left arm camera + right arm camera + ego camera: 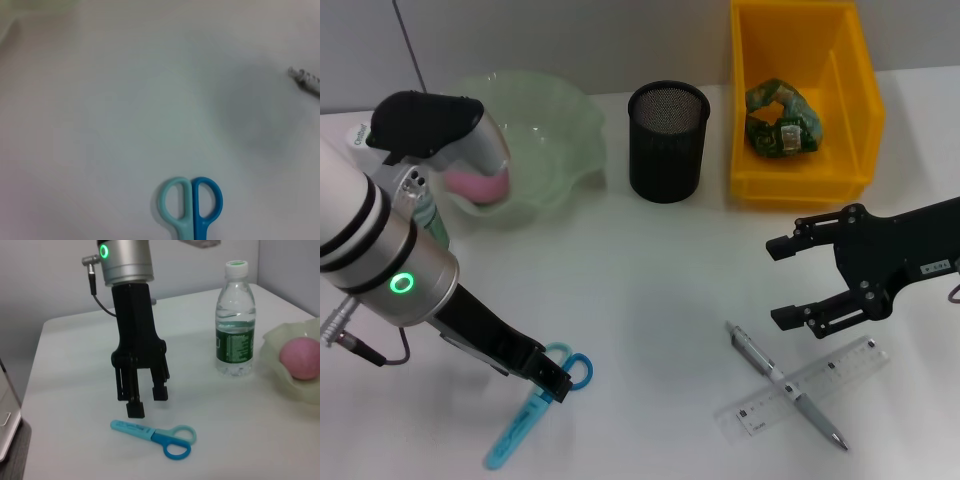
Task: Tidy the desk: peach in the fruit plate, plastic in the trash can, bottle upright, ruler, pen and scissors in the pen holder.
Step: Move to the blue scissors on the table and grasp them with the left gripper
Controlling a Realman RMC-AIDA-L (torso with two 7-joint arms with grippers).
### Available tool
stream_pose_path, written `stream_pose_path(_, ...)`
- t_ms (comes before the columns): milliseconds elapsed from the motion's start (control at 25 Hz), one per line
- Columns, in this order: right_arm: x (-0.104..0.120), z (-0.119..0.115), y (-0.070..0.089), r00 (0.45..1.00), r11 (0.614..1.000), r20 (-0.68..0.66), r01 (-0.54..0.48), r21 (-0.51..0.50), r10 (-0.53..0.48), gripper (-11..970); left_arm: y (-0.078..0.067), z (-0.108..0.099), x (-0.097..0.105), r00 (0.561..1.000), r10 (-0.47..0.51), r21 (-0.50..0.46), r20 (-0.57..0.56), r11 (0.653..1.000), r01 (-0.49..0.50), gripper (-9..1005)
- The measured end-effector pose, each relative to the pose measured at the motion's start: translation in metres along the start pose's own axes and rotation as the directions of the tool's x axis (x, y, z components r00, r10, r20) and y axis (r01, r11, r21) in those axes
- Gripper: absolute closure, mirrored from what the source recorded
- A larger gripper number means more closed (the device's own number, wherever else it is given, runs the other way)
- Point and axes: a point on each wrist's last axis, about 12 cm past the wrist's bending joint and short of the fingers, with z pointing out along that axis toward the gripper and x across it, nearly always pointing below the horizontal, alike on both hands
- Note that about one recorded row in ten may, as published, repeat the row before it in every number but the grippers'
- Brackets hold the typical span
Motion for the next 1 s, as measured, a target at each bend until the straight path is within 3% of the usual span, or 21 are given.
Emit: stream_pose_path(1000,0.000,0.000,-0.001,1.000,1.000,-0.001,0.002,0.012,-0.002,131,-0.005,0.024,0.000,0.995,0.078,-0.008,-0.070,0.997,-0.078,212)
